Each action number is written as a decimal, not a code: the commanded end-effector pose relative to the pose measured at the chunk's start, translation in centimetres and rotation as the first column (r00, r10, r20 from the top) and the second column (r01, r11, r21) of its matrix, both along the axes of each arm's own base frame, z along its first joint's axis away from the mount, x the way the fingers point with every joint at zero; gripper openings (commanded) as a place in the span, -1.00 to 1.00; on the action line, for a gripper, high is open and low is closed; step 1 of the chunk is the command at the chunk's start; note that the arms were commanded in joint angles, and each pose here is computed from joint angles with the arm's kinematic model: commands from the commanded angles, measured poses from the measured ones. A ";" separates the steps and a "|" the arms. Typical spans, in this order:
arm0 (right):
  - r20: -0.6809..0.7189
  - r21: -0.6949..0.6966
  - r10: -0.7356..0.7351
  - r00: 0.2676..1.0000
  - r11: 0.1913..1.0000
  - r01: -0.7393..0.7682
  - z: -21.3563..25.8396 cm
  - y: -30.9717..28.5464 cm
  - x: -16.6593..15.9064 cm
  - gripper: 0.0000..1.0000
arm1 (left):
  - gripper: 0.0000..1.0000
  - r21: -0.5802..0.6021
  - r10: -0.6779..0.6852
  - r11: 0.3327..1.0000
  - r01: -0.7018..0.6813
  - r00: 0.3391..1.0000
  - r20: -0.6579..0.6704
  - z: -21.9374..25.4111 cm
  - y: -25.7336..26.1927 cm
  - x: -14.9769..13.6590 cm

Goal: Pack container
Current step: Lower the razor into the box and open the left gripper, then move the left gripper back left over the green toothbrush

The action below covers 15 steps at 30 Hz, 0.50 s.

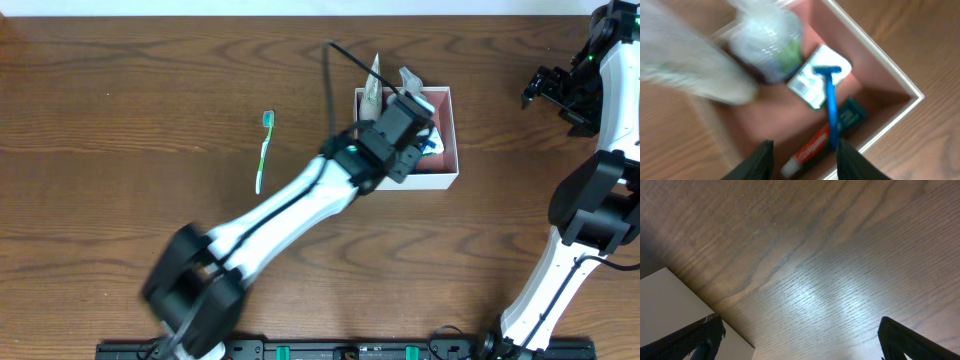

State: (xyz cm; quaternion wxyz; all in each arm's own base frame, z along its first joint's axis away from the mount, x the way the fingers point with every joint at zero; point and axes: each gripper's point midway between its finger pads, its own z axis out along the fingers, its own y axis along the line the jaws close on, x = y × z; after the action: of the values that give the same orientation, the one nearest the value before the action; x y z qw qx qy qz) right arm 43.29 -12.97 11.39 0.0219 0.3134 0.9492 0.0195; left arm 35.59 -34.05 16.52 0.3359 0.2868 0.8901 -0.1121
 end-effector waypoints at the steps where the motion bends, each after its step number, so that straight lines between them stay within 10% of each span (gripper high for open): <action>1: 0.013 0.000 -0.015 1.000 1.000 0.015 0.6 0.0 0.0 0.98 | -0.16 0.003 0.145 0.989 -0.147 0.976 0.162 7.8 5.9 0.7; 15: 0.013 0.000 -0.016 1.000 1.000 0.016 0.6 0.0 -0.1 0.98 | -0.15 0.258 0.617 0.762 -0.594 0.787 -0.014 1.5 25.6 2.7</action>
State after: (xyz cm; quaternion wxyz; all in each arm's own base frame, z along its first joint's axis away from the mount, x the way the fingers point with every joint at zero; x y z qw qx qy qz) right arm 43.29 -12.98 11.39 0.0219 0.3134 0.9492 0.0193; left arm 37.98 -10.25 19.99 0.2964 0.0503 0.9488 0.0973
